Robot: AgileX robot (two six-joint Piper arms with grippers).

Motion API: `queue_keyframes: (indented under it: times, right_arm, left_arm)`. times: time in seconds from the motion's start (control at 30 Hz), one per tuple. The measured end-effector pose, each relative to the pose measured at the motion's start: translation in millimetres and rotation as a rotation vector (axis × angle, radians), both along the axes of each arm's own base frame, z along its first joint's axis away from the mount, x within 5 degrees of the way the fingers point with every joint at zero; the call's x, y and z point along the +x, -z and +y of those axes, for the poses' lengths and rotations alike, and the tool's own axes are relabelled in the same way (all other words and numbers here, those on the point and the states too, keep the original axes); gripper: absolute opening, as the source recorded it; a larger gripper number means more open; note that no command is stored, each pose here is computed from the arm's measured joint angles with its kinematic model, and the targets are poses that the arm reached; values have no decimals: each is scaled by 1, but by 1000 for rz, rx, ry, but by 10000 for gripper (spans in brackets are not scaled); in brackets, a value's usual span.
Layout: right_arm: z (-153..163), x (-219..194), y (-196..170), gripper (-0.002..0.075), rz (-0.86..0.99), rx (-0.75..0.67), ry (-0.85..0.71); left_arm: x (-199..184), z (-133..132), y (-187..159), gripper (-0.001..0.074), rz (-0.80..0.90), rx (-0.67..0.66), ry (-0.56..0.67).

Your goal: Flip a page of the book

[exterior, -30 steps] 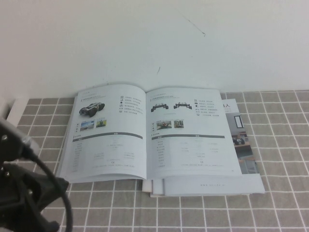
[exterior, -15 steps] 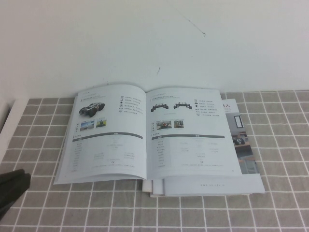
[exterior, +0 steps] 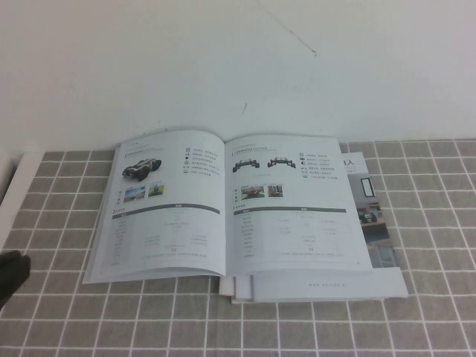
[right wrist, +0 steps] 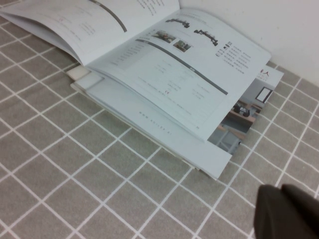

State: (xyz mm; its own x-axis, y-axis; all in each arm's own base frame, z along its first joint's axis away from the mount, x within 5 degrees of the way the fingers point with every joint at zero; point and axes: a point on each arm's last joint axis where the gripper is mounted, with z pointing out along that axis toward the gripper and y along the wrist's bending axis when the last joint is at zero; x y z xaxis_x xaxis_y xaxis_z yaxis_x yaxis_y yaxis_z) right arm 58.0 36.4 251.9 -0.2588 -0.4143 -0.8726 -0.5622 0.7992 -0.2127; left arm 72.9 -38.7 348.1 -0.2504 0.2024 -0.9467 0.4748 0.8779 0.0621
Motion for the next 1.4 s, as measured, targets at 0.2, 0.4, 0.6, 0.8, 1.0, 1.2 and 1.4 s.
queue_keyframes:
  times: [0.2, 0.4, 0.6, 0.8, 1.0, 1.2, 1.4]
  right_arm:
    - [0, 0, 0, -1, 0, 0, 0]
    - [0, 0, 0, -1, 0, 0, 0]
    - [0, 0, 0, -1, 2, 4, -1]
    - [1, 0, 0, -1, 6, 15, -3]
    - [1, 0, 0, -1, 6, 15, -3]
    - [1, 0, 0, -1, 6, 16, -3]
    - [1, 0, 0, -1, 6, 16, -3]
  left_arm:
    - [0, 16, 27, -2, -134, -90, -205]
    - [-14, 32, 80, -2, -191, -107, -400]
    - [-20, 42, 147, -2, -101, -162, -562]
    - [-20, 43, 171, -2, -17, -196, -597]
    - [-20, 44, 173, -2, -9, -127, -587]
    - [-20, 44, 173, -2, -11, -119, -583]
    - [-20, 44, 173, -2, -12, -113, -581]
